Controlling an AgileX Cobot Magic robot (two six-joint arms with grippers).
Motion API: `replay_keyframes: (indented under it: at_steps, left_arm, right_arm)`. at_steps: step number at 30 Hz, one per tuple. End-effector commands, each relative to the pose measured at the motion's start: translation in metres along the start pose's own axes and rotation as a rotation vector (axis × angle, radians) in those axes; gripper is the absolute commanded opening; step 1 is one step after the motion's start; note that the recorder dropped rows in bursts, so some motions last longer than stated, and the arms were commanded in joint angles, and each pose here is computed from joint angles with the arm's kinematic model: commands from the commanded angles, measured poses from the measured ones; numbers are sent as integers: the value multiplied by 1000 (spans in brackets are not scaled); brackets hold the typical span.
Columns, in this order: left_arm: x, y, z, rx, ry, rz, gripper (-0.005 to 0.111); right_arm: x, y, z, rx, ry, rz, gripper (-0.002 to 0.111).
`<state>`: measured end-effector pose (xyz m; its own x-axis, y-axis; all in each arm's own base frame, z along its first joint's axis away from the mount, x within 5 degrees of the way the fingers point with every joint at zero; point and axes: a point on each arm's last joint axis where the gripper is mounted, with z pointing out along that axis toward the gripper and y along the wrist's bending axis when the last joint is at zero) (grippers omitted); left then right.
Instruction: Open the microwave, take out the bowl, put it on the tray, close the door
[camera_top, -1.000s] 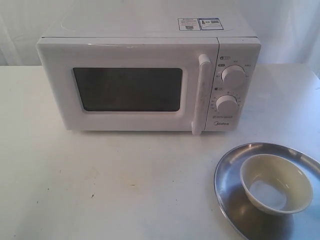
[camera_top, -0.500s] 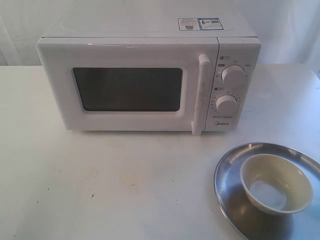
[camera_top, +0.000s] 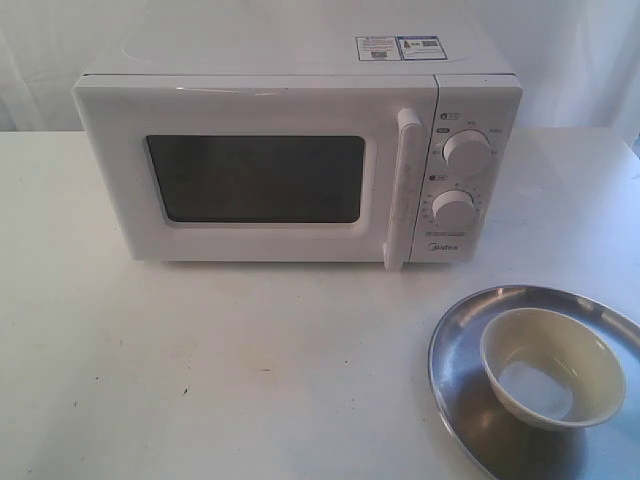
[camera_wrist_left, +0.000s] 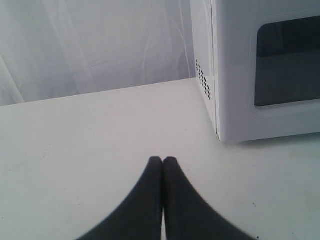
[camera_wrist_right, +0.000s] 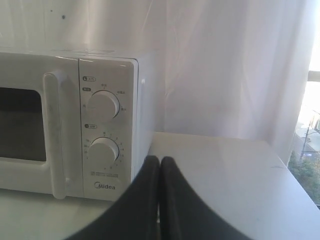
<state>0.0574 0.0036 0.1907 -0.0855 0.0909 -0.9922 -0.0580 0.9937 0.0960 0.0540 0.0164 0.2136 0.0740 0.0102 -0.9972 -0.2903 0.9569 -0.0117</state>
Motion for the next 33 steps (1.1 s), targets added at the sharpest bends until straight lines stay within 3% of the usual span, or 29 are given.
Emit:
replay_keyframes:
  at_steps: [1, 33]
  left_arm:
    - [-2, 0, 0, 0, -10, -8, 0]
    - [-2, 0, 0, 0, -10, -8, 0]
  right_arm:
    - [2, 0, 0, 8, 0, -3, 0]
    - [2, 0, 0, 8, 5, 18, 0]
